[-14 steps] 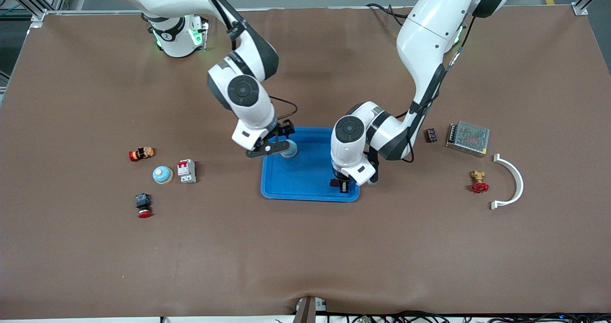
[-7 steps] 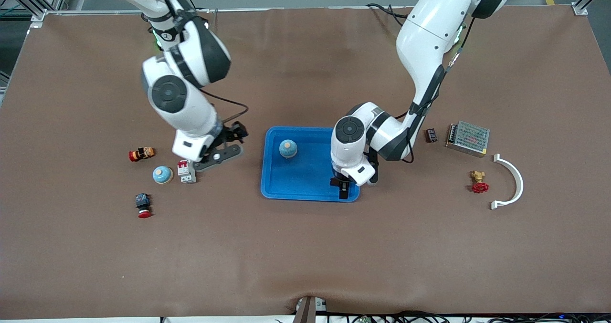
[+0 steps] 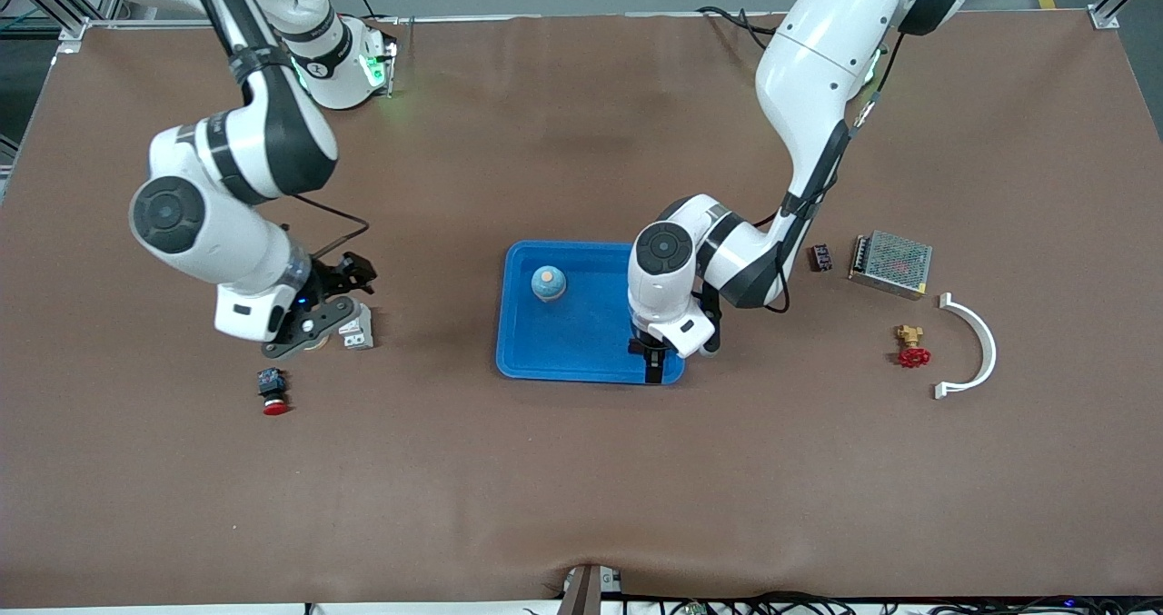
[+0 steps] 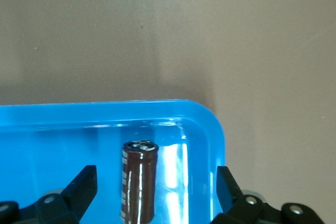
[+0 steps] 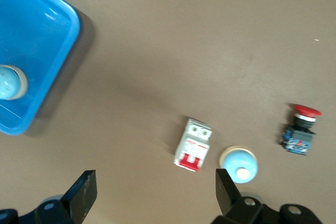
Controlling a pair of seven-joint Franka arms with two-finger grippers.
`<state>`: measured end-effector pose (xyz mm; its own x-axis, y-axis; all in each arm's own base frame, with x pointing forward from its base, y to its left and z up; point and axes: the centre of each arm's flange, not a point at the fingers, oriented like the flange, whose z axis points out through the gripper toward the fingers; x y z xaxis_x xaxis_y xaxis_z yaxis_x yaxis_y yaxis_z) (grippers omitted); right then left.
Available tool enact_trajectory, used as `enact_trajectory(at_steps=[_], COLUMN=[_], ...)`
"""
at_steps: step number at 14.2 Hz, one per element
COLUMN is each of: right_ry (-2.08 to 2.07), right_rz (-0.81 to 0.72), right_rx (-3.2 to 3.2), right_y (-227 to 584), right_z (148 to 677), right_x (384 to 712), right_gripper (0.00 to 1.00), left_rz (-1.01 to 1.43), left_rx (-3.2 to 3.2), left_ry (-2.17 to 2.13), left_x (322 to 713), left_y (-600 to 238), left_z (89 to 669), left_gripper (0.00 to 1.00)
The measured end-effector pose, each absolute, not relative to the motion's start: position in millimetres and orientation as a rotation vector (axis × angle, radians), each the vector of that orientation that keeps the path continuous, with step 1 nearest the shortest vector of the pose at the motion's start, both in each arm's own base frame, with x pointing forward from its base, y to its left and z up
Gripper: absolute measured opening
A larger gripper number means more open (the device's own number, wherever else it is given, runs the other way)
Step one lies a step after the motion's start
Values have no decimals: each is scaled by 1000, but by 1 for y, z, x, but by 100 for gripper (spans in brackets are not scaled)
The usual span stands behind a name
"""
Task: Place electrolytic capacitor and blue bell in tray
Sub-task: 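Reach the right gripper to the second bell while the left gripper releases the capacitor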
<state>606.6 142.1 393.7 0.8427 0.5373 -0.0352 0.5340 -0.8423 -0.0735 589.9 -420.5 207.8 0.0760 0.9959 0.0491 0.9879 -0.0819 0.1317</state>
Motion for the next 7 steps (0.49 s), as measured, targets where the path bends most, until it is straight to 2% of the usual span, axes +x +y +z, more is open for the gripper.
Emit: enact_trajectory(at_steps=[7], right_ry=[-978], right_rz=[106], right_rx=[-2925], right_y=[63], right_z=[379], right_x=[621], right_gripper=[100], left_rz=[210], left_rx=[2406], left_ry=[1960], left_x=[608], left_y=[-396], left_z=[225], left_gripper=[100])
